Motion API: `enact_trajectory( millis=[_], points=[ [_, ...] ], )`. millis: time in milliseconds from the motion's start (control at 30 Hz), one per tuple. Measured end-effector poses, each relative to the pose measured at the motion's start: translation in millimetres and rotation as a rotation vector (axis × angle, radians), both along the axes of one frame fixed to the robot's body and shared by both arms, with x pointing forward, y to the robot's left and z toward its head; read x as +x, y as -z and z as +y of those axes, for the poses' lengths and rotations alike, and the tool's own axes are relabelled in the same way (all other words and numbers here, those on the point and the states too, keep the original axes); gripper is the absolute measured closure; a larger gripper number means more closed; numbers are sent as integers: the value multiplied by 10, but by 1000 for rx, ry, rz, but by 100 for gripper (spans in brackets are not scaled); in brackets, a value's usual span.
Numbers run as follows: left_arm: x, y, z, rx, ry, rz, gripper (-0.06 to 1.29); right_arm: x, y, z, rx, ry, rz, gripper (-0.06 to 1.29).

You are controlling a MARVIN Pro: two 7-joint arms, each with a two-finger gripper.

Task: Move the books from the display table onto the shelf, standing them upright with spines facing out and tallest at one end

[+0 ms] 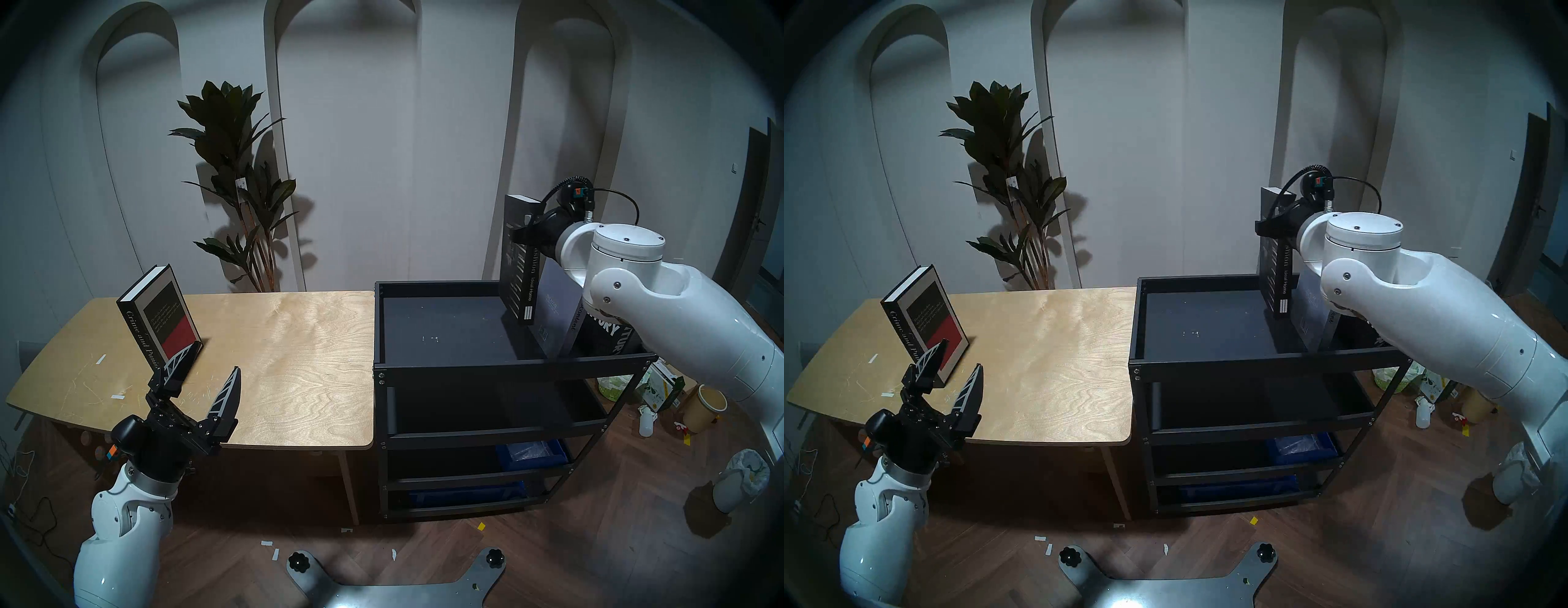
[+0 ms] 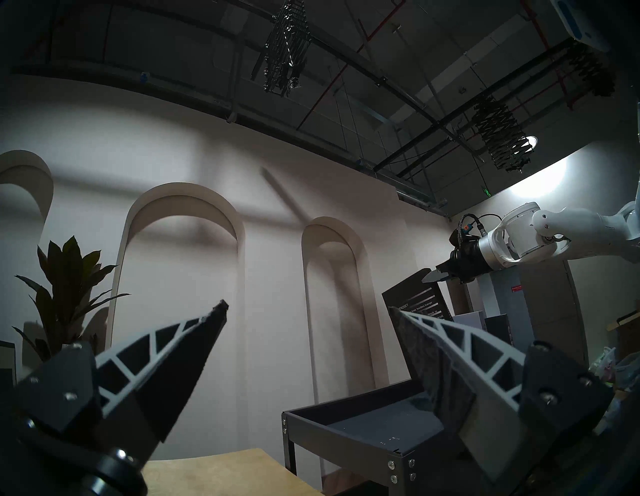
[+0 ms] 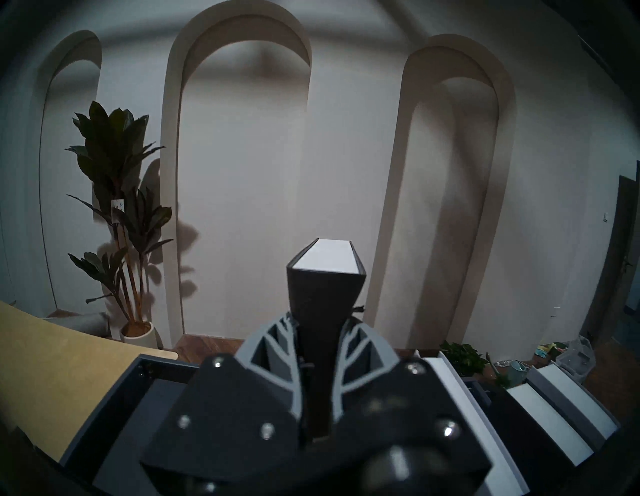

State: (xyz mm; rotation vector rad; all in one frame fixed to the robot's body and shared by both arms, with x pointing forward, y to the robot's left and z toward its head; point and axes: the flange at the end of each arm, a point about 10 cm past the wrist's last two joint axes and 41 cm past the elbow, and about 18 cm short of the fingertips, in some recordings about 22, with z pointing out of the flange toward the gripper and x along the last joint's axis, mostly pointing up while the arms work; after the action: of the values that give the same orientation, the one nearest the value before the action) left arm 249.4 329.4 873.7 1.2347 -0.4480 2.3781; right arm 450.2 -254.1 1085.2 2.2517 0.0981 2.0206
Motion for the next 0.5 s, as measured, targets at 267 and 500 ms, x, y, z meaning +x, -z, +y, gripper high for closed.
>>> enact_trajectory(
  millis=[267,500],
  points=[
    [-5,-25,-128,0,1,-18,-4,-140,92,-161,-26,-22,76,114],
    [-8,-75,-208,21,-18,-42,-4,-355,105,-68,-16,-158,109,114]
  ],
)
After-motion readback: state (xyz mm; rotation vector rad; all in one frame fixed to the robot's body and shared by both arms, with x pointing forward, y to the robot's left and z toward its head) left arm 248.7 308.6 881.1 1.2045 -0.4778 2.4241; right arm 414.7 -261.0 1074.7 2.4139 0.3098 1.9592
